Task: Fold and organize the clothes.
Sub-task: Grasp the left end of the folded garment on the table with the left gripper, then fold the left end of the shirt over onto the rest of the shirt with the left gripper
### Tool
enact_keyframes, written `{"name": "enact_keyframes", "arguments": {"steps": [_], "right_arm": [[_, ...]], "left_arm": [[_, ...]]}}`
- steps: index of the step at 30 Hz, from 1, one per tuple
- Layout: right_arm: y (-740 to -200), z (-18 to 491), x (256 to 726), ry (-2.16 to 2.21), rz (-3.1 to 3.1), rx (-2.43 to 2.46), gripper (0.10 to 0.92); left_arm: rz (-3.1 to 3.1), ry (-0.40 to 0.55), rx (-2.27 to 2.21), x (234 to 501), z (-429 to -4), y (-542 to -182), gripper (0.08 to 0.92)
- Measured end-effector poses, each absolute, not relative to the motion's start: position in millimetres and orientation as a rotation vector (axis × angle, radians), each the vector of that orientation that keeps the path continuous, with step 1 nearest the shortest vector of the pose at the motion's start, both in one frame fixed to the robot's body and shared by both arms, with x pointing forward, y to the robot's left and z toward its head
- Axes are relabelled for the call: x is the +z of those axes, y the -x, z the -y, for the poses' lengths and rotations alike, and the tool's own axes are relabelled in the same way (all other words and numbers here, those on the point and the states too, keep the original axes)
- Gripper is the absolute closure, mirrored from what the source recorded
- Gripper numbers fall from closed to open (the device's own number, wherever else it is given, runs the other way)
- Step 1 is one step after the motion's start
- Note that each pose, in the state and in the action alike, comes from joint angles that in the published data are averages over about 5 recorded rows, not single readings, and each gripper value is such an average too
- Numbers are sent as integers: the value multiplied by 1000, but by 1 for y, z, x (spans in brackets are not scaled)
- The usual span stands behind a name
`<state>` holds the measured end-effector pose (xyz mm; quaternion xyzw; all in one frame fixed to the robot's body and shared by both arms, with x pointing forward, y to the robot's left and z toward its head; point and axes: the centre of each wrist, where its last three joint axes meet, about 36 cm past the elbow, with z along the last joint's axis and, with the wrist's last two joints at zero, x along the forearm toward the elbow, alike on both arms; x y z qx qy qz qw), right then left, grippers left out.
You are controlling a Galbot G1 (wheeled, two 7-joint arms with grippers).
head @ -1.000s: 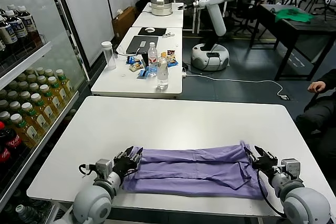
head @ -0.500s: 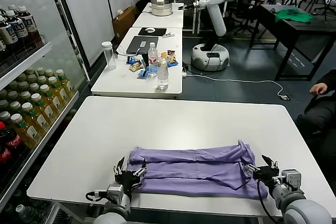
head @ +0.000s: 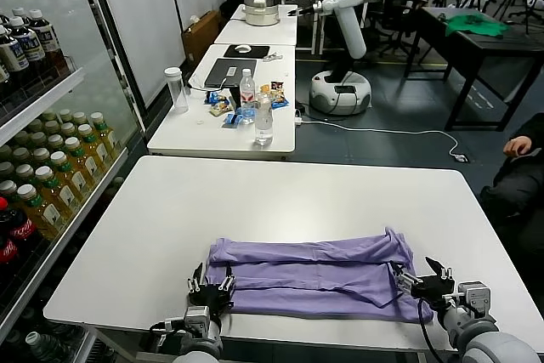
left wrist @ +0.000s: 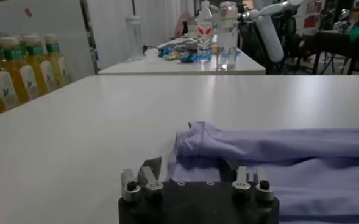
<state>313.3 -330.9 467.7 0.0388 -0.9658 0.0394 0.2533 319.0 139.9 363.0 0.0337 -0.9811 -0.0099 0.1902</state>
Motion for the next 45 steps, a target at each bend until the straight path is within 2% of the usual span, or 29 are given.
{"name": "enact_keyframes", "arguments": {"steps": [13,17,24,35,38,45], "right_arm": [[-309,332,473,-108,2629,126,200],[-310,332,474,-109,2631,129,200],[-313,331,472,-110,2631,127,200],[-321,332,468,-112,2629,126,200],[-322,333,467,-110,2626,130,200],[-323,337,466,-103,2621,134,200]], "left_arm": [[2737,-79,58,366,-149,-323,820],[2736,-83,71,367,-158,-326,881],[2745,-123,53,368,-191,-339,881],[2741,-236,-41,378,-271,-369,872],[2738,-259,-65,382,-286,-373,816],[2749,-278,-79,393,-308,-375,618]]}}
